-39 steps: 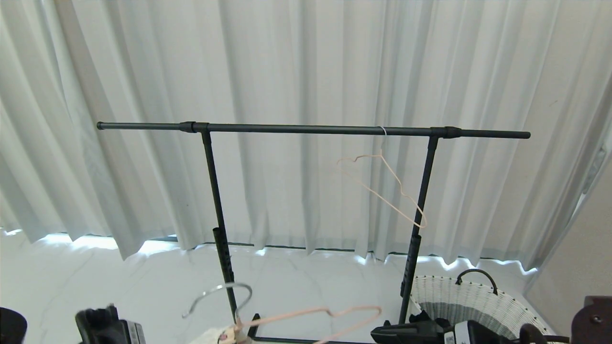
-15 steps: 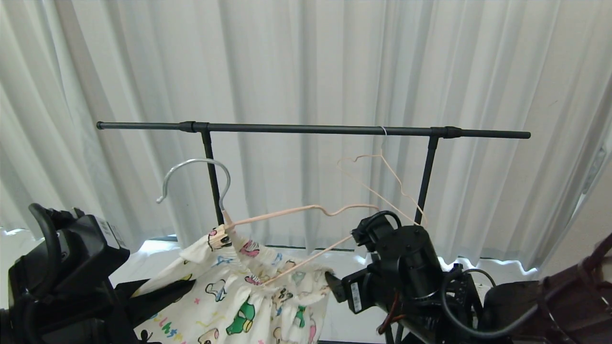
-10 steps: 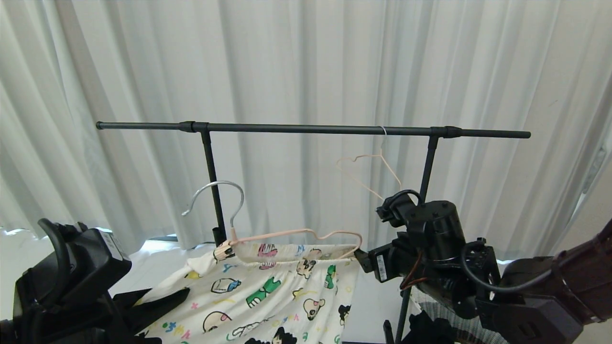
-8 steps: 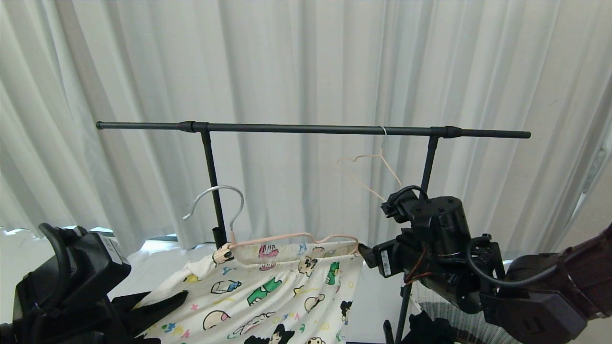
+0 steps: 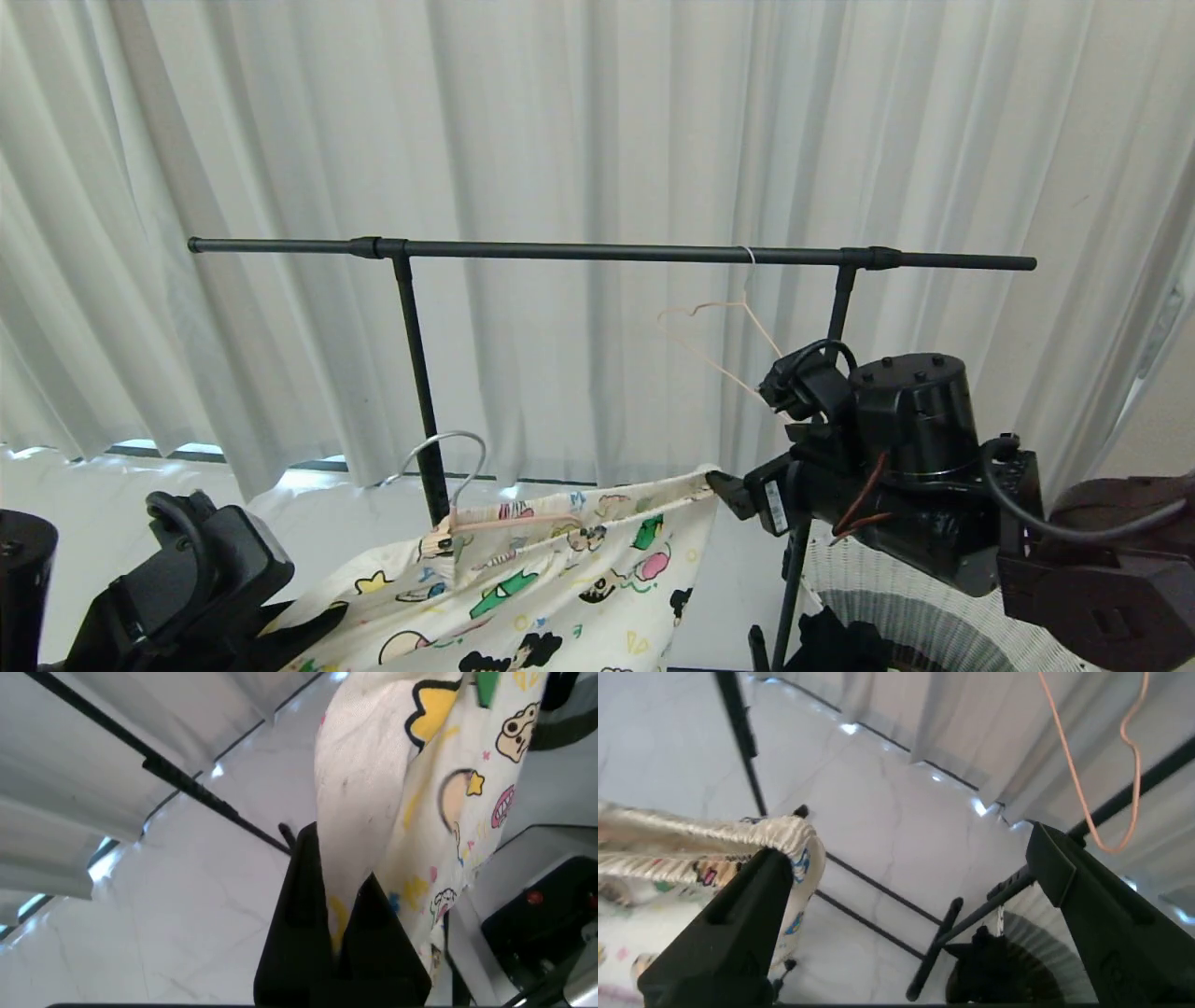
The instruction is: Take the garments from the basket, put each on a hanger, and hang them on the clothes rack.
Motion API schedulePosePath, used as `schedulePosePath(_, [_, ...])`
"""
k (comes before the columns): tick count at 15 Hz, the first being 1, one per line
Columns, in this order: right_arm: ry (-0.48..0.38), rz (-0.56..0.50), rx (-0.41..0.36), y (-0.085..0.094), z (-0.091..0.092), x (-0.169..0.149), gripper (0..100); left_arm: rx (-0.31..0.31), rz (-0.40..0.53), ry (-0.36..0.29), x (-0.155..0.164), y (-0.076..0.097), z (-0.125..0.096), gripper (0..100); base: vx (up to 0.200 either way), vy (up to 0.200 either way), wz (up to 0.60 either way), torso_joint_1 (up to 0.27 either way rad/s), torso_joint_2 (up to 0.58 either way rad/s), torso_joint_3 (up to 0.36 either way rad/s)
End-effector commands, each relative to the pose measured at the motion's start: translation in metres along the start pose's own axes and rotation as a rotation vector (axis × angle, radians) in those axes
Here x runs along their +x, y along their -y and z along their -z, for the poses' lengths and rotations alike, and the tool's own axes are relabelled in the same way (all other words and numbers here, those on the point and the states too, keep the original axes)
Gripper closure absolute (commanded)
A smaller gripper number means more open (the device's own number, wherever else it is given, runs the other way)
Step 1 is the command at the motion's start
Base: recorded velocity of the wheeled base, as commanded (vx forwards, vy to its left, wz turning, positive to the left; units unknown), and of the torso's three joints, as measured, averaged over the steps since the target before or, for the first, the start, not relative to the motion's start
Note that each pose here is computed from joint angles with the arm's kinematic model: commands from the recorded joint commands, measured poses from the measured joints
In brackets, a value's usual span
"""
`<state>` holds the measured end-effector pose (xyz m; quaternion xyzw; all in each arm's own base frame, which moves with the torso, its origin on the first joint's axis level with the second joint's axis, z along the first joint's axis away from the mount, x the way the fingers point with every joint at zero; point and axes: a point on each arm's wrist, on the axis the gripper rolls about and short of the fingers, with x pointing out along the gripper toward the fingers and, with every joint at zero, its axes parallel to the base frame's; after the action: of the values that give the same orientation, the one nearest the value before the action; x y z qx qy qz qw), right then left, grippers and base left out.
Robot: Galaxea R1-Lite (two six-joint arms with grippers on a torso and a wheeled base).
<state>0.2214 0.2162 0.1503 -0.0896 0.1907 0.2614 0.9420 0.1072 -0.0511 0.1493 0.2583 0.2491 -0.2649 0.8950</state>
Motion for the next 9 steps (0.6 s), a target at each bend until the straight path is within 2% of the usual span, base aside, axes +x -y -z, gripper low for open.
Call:
schedulePosePath(1, [0.056,-0.065,-0.034,0.004,-0.018,-0.032,0,-0.002,0.004,-0.011,0.005,0.0,-0.001,100,0.0,0.0,0.0,0.0,0.0,0.0])
schedulePosePath(3, [0.046,-0.145,-0.095,0.006,-0.022,-0.053,0,-0.004,0.007,0.039,0.004,0.001,-0.004,100,0.0,0.0,0.0,0.0,0.0,0.0])
schedulePosePath(5, [0.048,-0.253,-0.158,0.009,-0.024,-0.063,0,0.019,0.077,0.096,0.001,0.009,-0.009,100,0.0,0.0,0.0,0.0,0.0,0.0])
schedulePosePath(9, [0.059,-0.435,-0.303,0.004,-0.026,-0.066,0,0.053,0.149,0.122,0.001,0.019,-0.012,100,0.0,0.0,0.0,0.0,0.0,0.0])
